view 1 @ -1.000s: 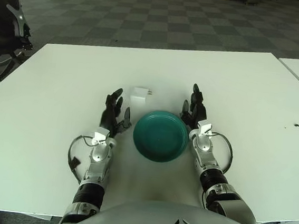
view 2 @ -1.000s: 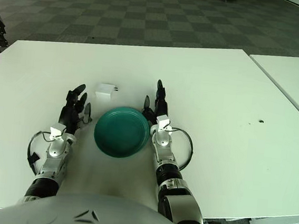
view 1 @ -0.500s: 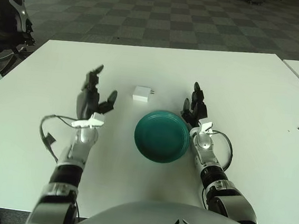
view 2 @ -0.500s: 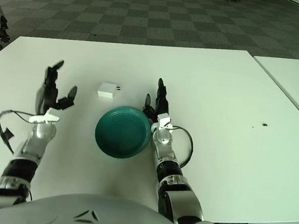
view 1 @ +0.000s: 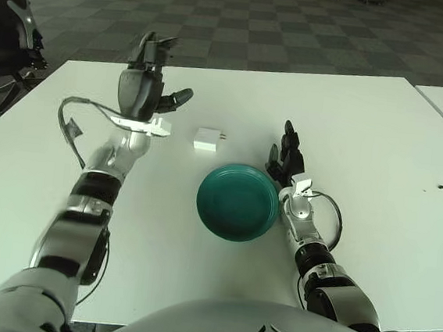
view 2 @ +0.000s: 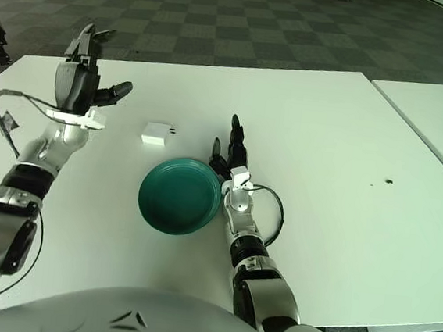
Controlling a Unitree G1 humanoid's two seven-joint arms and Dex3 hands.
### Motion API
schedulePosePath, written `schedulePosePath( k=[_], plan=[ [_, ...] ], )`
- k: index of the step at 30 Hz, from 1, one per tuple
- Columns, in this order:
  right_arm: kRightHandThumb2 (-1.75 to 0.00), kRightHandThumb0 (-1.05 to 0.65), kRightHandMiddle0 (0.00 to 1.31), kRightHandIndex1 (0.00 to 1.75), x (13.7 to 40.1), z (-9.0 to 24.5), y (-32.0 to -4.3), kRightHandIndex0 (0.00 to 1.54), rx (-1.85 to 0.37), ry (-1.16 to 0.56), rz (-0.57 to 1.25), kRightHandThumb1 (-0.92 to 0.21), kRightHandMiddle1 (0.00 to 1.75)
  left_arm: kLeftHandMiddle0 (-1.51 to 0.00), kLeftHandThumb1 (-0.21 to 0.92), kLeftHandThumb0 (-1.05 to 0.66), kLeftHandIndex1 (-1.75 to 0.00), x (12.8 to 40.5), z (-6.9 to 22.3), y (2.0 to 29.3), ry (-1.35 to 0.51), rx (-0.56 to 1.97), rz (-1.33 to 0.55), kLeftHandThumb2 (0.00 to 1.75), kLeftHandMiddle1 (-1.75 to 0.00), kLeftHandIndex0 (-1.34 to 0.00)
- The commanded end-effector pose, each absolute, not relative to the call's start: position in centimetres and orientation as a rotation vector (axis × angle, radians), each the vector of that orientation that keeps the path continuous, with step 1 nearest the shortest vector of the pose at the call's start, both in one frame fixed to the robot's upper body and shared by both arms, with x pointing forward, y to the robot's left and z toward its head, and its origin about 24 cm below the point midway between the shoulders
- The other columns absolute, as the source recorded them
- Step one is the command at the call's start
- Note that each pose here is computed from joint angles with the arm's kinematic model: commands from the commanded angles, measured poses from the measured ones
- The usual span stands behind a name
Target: Put the charger into the plate.
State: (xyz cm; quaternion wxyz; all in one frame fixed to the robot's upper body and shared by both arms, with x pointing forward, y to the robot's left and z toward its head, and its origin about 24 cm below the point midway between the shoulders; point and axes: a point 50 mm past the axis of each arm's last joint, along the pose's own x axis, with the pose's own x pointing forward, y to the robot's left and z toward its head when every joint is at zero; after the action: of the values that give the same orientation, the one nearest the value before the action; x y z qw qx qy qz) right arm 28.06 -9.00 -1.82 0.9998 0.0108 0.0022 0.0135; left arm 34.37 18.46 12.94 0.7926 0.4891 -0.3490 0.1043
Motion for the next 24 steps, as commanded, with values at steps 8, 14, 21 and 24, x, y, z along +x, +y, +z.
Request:
schedulePosePath(
  k=[8,14,21,24],
  plan=[
    [-0.81,-0.98,0.00,0.00,20.3,-10.1,-9.8,0.00,-0.010,0.430,-0.023,-0.92,0.00,-0.33,0.92,-1.05,-1.23,37.8,13.4,18.0,-0.604,1.450,-0.059,0.59,-0.02,-0.07],
    [-0.80,-0.97,0.01,0.00,20.3,-10.0,-9.6,0.00,-0.012,0.415,-0.020,-0.92,0.00,-0.27,0.92,-1.05,-1.27,38.5,13.2,18.0,-0.503,1.503,-0.188,0.53,0.00,-0.07],
    [-0.79,-0.94,0.03,0.00,20.4,-9.9,-9.4,0.00,0.000,0.404,-0.021,-0.92,0.02,-0.21,0.92,-1.05,-1.22,39.5,12.9,17.3,-0.301,1.509,-0.421,0.52,0.00,-0.02],
    [-0.79,-0.93,0.03,0.00,20.4,-9.9,-9.4,0.00,0.000,0.405,-0.026,-0.92,0.02,-0.20,0.92,-1.05,-1.17,39.8,12.8,17.0,-0.247,1.492,-0.461,0.52,0.00,-0.01]
  ],
)
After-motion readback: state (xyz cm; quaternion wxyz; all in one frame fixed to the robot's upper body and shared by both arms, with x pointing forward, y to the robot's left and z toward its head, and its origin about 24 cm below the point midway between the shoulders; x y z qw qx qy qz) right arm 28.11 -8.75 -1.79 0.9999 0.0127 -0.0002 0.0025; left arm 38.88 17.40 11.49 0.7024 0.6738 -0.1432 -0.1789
